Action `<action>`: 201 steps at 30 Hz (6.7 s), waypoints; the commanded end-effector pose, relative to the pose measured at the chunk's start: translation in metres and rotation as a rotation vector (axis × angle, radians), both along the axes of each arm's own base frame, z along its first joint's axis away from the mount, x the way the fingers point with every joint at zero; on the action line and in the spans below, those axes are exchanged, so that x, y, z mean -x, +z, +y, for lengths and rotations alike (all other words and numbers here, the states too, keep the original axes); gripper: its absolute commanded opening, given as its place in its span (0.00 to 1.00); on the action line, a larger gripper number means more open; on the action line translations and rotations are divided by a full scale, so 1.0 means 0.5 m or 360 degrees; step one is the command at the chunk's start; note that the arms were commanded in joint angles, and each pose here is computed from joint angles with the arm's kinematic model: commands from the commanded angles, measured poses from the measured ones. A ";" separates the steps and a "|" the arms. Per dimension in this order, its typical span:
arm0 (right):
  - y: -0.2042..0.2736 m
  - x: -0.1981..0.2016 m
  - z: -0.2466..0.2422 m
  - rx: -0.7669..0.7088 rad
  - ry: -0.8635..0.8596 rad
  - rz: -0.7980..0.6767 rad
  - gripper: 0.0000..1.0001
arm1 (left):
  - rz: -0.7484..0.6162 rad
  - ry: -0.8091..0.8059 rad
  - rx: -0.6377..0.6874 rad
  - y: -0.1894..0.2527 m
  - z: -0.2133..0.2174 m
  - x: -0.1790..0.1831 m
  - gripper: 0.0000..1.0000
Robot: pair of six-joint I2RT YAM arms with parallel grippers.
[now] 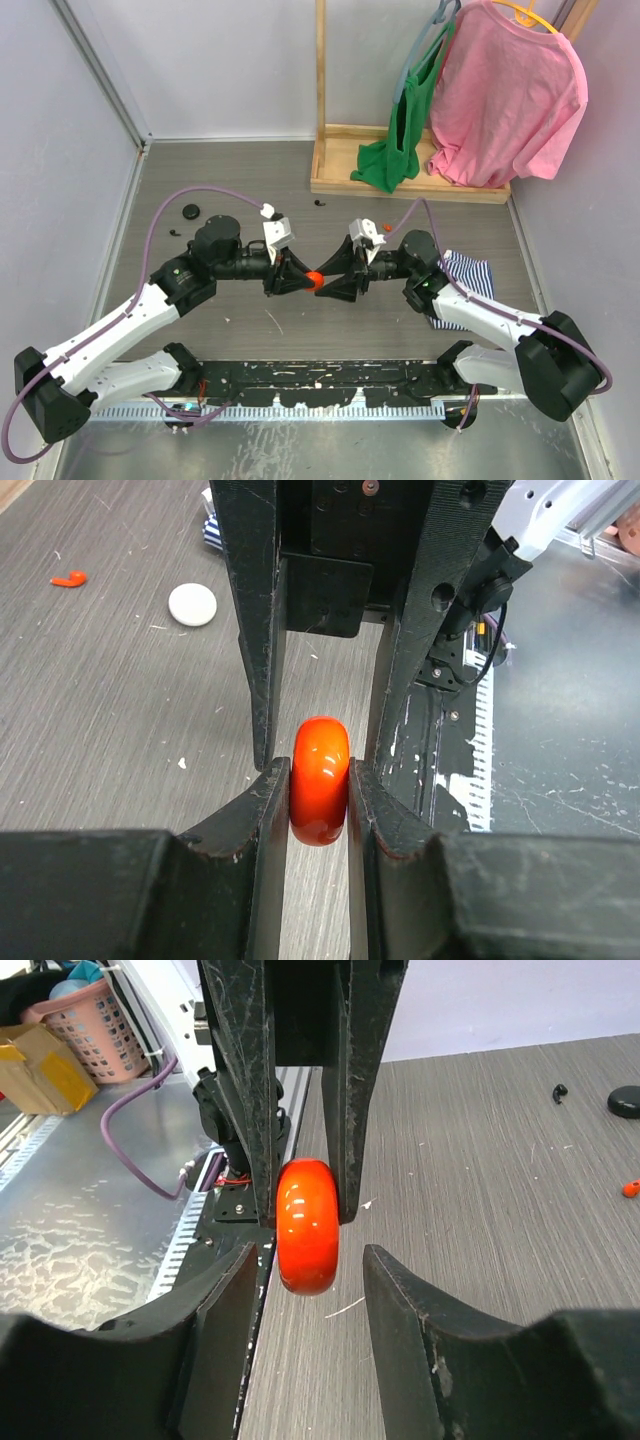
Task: Insert the wireless bluetooth earbuds into the charging case
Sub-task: Pick up the charging case at the center of the board, then open the charging case, then move the earbud to the center of the board.
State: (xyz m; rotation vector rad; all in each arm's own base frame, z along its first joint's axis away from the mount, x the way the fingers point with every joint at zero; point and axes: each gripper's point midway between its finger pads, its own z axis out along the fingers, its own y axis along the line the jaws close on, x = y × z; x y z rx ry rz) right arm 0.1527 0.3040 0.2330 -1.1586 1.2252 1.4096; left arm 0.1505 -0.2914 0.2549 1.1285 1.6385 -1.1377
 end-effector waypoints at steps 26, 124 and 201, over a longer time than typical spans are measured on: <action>0.026 -0.006 0.024 -0.0008 0.0021 -0.0102 0.33 | -0.0163 -0.0001 0.0034 0.049 -0.004 0.001 0.09; 0.007 -0.012 0.012 -0.0033 -0.0077 -0.0191 0.01 | -0.0095 0.0836 0.0180 0.099 0.069 -0.128 0.59; -0.126 -0.187 -0.077 0.0004 -0.1093 -0.0272 0.01 | 0.1018 0.1955 -0.1204 -0.477 0.341 -0.479 0.16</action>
